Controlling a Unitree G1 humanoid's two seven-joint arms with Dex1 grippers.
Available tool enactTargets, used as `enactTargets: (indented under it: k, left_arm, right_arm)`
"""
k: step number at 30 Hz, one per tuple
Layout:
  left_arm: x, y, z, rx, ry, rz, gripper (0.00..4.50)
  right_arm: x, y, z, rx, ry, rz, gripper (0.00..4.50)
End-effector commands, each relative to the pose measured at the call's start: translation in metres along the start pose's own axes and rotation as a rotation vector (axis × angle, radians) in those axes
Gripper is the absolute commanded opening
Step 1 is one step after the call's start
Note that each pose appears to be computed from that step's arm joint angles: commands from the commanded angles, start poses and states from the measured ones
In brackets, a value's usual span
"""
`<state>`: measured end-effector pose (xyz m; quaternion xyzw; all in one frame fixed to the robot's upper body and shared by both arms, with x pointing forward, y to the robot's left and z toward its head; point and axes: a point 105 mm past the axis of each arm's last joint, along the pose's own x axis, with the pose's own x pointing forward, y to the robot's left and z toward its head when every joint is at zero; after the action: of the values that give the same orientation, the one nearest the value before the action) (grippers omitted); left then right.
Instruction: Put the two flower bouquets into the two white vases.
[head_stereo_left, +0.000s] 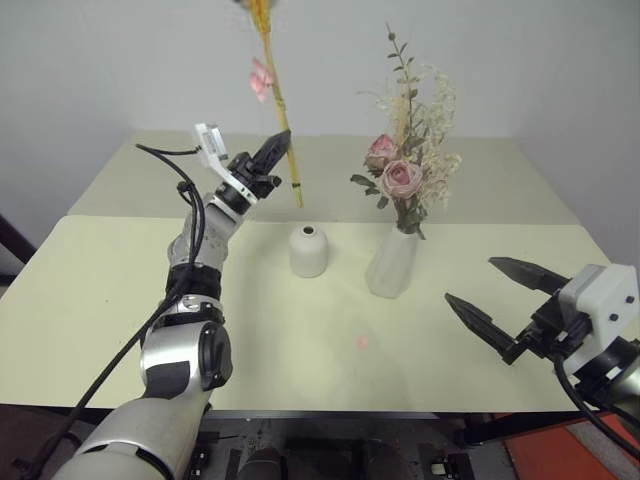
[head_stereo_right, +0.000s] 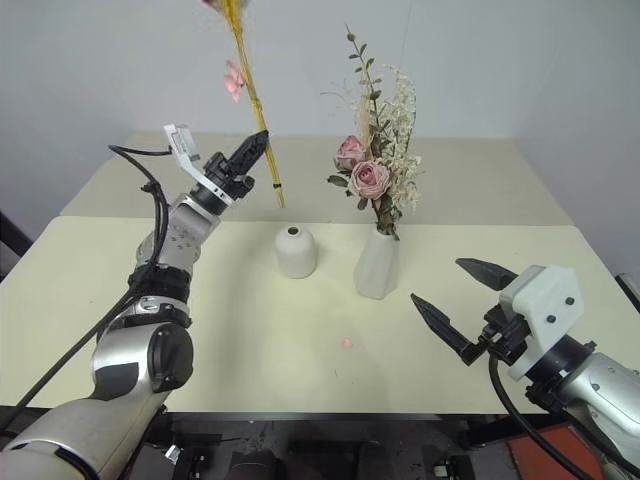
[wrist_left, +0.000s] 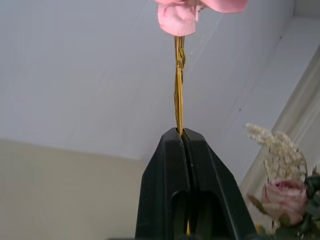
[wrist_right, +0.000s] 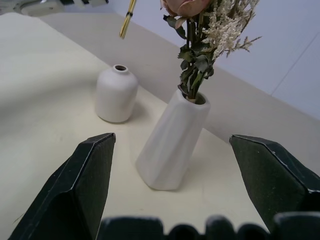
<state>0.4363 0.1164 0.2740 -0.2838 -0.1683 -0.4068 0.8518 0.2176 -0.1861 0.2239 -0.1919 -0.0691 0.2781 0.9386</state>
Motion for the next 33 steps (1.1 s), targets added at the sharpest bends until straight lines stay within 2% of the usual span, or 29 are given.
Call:
enactTargets:
  k: [1, 33]
  left_arm:
    - [0.006, -0.009, -0.001, 0.065, 0.008, -0.042, 0.03]
    - [-0.005, 0.009, -0.033, 0.029, 0.073, 0.022, 0.03]
  right_arm:
    - [0.000, 0.001, 0.011, -0.051, -0.042, -0.008, 4.32]
    - [-0.003, 0.000, 0.012, -0.064, -0.034, -0.015, 4.32]
